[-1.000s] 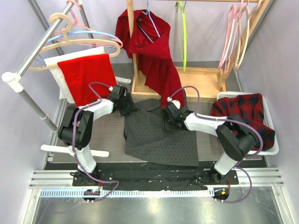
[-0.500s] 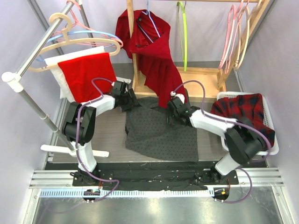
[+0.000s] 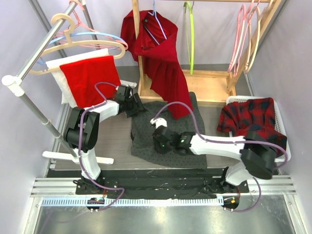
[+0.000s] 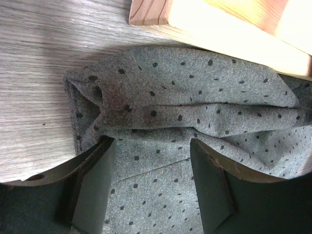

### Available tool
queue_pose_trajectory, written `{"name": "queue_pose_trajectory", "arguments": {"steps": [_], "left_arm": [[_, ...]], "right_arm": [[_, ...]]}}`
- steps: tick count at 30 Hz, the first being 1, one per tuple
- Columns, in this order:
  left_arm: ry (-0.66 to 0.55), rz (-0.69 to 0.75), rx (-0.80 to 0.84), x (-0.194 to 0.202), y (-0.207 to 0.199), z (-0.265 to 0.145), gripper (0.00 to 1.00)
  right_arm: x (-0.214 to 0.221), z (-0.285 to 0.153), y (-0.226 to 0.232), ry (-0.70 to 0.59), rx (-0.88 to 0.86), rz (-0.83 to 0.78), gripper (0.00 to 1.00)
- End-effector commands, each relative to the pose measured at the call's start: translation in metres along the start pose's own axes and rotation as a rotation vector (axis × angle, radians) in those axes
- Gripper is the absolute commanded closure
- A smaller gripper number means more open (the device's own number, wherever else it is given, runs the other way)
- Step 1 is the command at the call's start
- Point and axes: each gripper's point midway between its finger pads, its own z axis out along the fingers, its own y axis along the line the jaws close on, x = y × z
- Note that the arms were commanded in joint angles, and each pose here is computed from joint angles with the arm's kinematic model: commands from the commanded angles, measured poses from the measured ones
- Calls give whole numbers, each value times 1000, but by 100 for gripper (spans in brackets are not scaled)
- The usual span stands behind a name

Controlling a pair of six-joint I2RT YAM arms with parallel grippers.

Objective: Place the skirt on the hanger
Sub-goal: Flatten out the skirt at the center of the board.

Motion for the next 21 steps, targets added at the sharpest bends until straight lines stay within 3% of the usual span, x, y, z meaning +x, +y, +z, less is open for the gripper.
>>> {"name": "queue_pose_trajectory", "arguments": {"steps": [1, 4, 8, 13, 21], "left_arm": [[43, 4, 0, 13, 8, 1, 34], [51, 4, 4, 15, 8, 2, 35], [53, 11, 1, 16, 9, 3, 35], [55, 13, 7, 15, 7, 4, 36], [48, 25, -24, 10, 12, 11, 38]], "right_arm": [[-48, 15, 47, -133, -91, -47, 82], [-69, 29, 72, -158, -128, -72, 83], [-58, 56, 77, -113, -126, -89, 84], [-18, 76, 64, -17, -92, -88, 87], [75, 56, 83, 169, -159, -177, 88]]}}
